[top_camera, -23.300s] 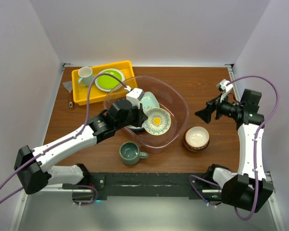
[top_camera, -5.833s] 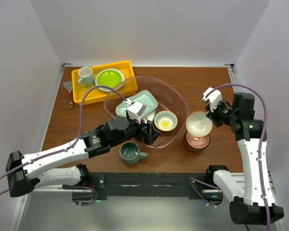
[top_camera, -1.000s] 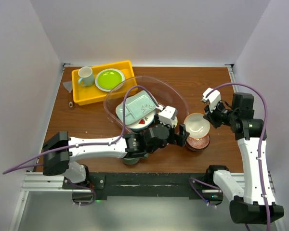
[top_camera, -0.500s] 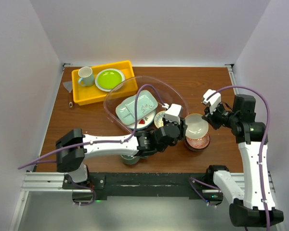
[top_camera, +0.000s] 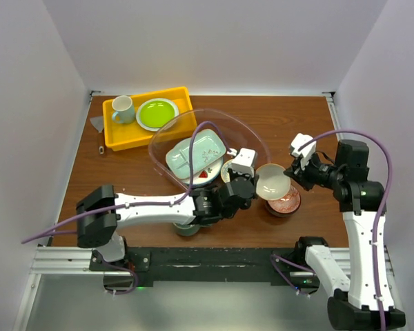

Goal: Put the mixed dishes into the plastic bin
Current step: Pick up the bowl from the center of the board, then place the bowl in the plastic bin.

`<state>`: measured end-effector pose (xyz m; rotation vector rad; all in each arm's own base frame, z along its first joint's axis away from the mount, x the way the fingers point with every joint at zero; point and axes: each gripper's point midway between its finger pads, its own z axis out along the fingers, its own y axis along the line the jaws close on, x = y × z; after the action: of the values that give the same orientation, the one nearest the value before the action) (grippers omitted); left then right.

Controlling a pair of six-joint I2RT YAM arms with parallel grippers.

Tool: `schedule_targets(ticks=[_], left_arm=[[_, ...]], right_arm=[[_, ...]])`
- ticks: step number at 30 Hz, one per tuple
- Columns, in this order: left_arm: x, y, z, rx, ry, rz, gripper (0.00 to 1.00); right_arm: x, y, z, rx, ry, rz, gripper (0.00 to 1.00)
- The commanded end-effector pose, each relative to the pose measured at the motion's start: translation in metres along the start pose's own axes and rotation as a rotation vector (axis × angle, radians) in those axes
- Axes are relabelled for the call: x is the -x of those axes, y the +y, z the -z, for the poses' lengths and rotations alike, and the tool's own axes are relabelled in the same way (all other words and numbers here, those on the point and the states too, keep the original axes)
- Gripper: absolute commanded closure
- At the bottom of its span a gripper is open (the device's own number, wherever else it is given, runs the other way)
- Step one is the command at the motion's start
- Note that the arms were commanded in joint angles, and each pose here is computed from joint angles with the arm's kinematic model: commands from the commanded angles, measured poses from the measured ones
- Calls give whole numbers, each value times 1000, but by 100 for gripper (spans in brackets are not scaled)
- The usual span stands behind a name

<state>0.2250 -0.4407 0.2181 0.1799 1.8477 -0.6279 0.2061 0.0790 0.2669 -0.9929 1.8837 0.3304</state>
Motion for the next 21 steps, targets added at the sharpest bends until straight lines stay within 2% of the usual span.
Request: schedule_targets(ticks=[1,3,4,6,7,12,14,21], left_arm=[[59,-3,25,-45,-151,116,100],[67,0,34,-61,-168,134,100],[72,1,36,-67,-181,148,100],[77,3,42,-78,-191,166,100],[80,5,44,-78,-196,175,100],[93,21,56,-79,-218,208,100],[98,28,60,-79,-224,215,100],[103,59,69,-47,-225,203,100]], right_arm=[[23,-1,8,-3,-77,79,89],[25,1,8,6,-87,75,75],[27,3,8,18,-97,72,64],[31,5,9,28,-107,72,48],[32,5,9,33,-111,69,35],[47,12,17,58,-149,64,7],[52,15,19,73,-161,46,2],[69,0,31,-15,-183,-28,2]])
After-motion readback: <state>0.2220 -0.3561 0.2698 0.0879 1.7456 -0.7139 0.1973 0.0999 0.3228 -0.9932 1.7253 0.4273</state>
